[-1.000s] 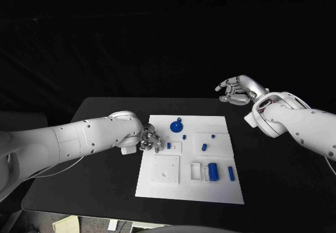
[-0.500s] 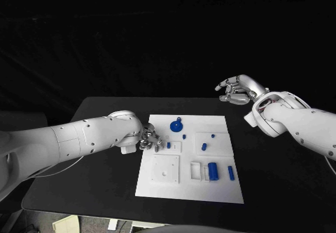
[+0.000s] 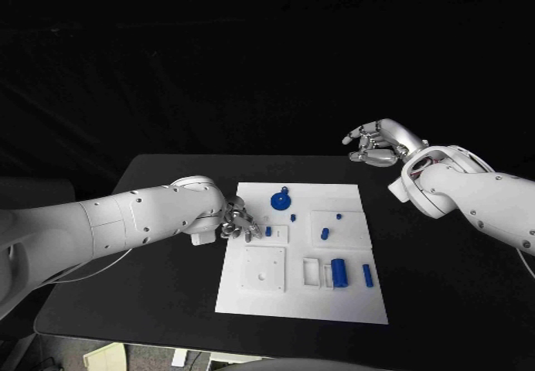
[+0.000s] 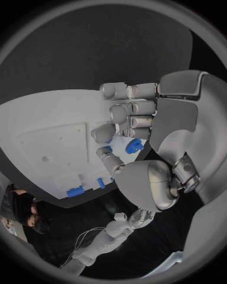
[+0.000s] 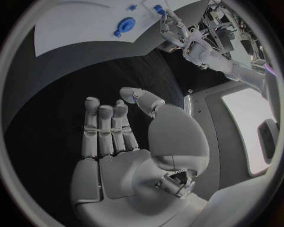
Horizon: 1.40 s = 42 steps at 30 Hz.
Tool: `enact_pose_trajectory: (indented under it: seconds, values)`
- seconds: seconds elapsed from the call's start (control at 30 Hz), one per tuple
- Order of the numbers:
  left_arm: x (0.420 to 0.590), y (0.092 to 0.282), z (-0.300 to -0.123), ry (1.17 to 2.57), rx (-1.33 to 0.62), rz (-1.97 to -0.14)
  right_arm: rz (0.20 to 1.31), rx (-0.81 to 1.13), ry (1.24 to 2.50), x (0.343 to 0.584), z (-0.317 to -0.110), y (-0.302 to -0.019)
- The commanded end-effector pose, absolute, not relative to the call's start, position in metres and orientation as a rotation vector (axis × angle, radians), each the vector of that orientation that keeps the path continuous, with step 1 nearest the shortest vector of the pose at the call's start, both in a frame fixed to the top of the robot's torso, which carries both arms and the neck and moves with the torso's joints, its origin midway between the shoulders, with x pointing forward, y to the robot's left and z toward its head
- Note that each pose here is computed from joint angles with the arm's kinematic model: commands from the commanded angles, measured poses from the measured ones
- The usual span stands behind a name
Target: Assemble the parts on the task board
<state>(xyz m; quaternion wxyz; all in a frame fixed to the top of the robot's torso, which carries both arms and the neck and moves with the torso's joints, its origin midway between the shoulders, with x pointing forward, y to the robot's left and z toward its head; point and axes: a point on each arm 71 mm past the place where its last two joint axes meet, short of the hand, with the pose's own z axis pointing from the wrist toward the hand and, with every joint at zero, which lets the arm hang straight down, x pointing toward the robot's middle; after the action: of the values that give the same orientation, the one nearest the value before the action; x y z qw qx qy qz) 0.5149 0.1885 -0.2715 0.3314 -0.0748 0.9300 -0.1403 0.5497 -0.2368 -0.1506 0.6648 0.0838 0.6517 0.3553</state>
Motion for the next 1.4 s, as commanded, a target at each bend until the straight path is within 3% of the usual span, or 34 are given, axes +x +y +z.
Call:
enact_pose_trajectory:
  seconds: [0.03, 0.8, 1.4]
  values:
    - [0.515, 0.188, -0.271, 2.427, -0.210, -0.382, 0.809, 0.181, 1.476, 0.549, -0.150, -0.236]
    - [0.517, 0.203, -0.266, 2.402, -0.287, -0.399, 0.806, 0.182, 1.473, 0.549, -0.150, -0.237]
    - [0.525, 0.215, -0.252, 2.305, -0.474, -0.508, 0.805, 0.183, 1.472, 0.549, -0.150, -0.238]
